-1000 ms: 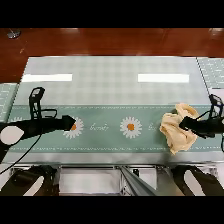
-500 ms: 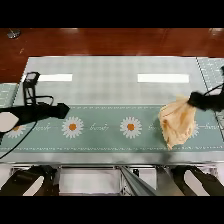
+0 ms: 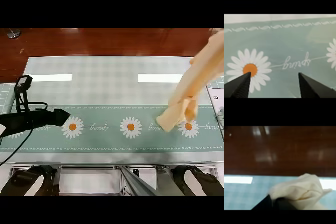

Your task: Fold the shirts.

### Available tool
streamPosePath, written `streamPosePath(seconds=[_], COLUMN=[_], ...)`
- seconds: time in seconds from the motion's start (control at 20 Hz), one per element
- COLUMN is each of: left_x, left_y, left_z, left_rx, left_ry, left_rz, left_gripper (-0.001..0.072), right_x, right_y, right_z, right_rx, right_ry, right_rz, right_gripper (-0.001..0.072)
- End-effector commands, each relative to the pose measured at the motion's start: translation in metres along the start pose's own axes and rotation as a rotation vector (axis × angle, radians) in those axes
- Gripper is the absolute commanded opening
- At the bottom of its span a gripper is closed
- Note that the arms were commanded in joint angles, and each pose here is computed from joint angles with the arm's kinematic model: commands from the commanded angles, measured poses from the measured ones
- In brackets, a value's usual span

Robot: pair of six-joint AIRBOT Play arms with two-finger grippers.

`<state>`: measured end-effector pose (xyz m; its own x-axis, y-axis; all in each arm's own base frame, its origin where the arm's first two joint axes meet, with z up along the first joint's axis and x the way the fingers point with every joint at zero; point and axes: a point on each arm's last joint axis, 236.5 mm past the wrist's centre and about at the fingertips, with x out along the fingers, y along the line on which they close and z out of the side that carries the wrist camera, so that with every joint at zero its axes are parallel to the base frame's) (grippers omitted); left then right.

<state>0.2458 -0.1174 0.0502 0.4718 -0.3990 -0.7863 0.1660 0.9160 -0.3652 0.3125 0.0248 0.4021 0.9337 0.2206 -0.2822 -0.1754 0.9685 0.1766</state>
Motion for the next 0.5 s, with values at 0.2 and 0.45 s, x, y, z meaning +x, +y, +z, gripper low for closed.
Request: streamPosePath(seconds=[0.2,0.45], left_x=[0.013,0.012], left_y=[-0.003,0.002], left_z=[-0.004,0.012], left_rx=[-0.057,-0.051], left_ry=[-0.030,-0.098], left_rz=[-0.044,-0.026], left_gripper=[0.0702,0.0701], right_x=[-0.094,-0.078], right_y=[0.113,0.147], right_z=[0.085,0.045], right_rx=[-0.150,-0.095], right_ry=[-0.305,-0.103], right_rz=[0.293,0.535], right_gripper=[0.0017,0.0017])
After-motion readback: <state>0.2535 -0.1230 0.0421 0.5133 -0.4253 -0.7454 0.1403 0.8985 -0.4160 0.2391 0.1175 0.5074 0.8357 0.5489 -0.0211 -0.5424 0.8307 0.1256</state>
